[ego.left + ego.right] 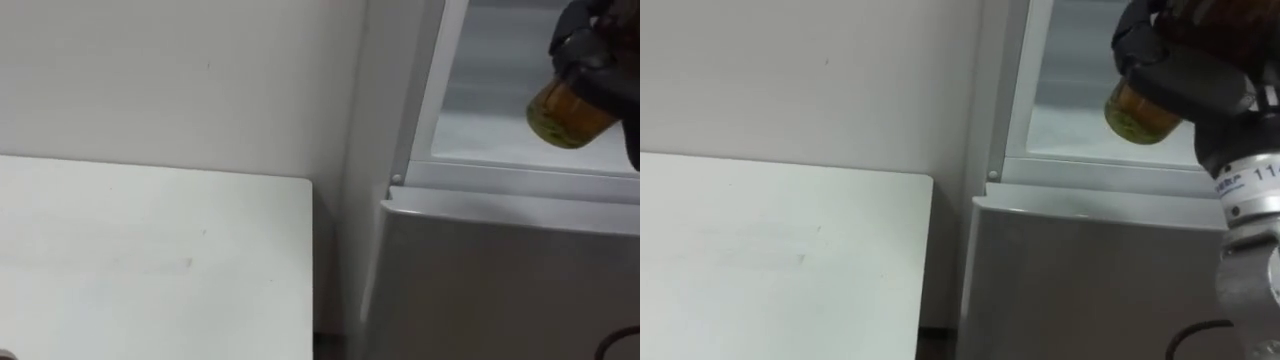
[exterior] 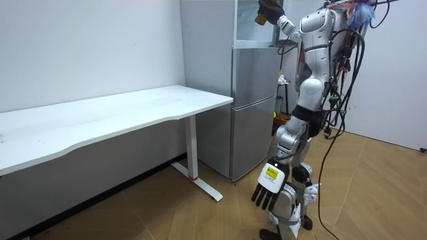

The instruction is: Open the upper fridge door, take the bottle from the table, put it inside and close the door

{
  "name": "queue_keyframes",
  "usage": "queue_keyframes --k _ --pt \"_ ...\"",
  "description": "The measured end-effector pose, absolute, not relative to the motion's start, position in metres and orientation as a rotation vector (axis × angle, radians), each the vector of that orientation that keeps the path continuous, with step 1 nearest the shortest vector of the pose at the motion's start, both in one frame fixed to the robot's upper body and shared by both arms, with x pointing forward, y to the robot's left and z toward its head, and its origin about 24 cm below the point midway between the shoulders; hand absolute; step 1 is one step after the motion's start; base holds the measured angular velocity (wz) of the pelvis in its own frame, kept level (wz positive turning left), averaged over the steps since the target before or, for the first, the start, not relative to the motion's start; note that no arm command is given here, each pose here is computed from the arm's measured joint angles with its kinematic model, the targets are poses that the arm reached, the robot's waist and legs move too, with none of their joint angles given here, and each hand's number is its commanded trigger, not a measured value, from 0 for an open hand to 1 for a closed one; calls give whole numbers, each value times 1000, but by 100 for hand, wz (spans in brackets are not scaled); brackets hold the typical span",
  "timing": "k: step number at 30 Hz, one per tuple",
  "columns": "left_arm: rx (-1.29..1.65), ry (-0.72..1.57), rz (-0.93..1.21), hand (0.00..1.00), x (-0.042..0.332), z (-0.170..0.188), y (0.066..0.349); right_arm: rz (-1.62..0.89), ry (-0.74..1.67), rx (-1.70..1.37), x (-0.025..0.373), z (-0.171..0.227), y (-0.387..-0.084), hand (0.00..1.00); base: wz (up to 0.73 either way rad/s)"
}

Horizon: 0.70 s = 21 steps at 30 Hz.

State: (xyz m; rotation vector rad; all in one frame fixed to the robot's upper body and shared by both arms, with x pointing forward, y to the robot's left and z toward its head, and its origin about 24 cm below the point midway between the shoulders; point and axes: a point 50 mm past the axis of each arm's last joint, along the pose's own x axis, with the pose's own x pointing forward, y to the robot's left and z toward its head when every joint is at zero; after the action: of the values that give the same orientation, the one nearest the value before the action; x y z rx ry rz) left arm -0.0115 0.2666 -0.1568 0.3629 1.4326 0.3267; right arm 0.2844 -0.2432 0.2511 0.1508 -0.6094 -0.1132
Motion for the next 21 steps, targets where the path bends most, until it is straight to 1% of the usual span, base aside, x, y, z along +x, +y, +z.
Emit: queue_keyframes --k 10,13,17,21 --pt "370 1442 330 0 -12 -156 268 -183 -479 153 299 232 -256 100 0" --pt "403 1439 324 0 -11 -156 269 -239 -425 157 306 221 -265 100 0" --pt "408 1438 322 0 -11 -156 270 -288 -415 180 311 223 -270 100 0" --pt "423 1429 314 0 -9 -155 270 -323 -382 277 323 224 -275 100 0"
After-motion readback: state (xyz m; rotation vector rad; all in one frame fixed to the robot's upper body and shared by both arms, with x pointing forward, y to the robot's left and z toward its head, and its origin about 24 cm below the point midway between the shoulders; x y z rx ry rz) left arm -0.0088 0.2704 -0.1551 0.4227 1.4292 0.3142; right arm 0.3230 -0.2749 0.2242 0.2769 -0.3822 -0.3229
